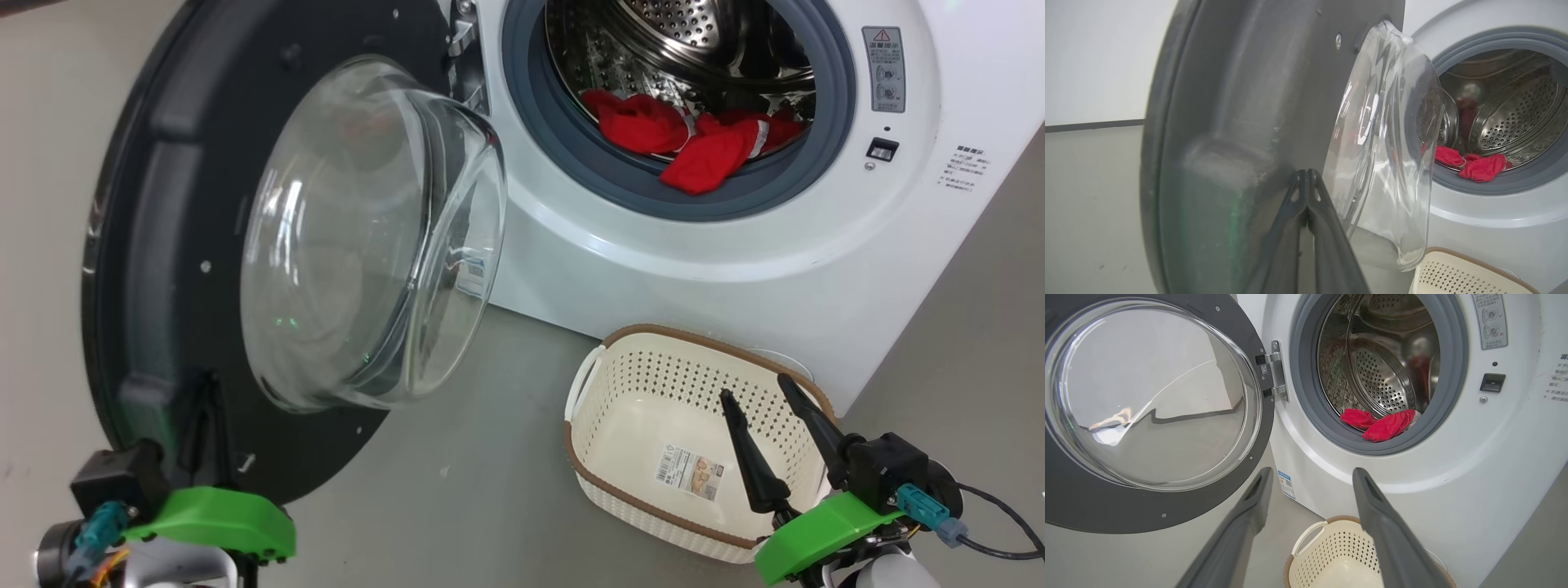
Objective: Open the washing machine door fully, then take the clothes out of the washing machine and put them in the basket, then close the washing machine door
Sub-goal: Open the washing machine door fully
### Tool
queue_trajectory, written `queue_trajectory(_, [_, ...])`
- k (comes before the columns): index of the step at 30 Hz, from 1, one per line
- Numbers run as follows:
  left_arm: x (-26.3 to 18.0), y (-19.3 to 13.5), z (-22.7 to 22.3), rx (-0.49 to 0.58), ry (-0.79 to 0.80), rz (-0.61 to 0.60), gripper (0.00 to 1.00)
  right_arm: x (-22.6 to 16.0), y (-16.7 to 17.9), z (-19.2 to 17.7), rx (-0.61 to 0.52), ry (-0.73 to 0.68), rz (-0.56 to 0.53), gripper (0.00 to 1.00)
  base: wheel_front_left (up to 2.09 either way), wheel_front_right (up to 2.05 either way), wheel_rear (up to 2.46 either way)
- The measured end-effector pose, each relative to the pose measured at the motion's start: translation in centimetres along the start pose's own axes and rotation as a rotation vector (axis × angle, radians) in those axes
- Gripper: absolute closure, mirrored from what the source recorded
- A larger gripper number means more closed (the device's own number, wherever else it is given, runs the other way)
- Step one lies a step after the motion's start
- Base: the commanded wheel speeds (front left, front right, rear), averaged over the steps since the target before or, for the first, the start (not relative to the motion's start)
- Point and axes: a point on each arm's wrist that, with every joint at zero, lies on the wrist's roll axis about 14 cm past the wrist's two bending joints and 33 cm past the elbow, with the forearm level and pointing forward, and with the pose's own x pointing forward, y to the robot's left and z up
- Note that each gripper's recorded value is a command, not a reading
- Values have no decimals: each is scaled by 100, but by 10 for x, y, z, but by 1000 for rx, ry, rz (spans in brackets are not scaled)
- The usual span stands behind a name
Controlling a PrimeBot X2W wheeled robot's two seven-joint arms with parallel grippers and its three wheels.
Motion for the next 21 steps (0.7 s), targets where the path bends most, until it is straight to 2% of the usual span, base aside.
queue_trajectory(21, [27, 37, -1, 4, -20, 101, 100, 2, 2, -11, -13, 28, 15, 0, 0, 0, 0])
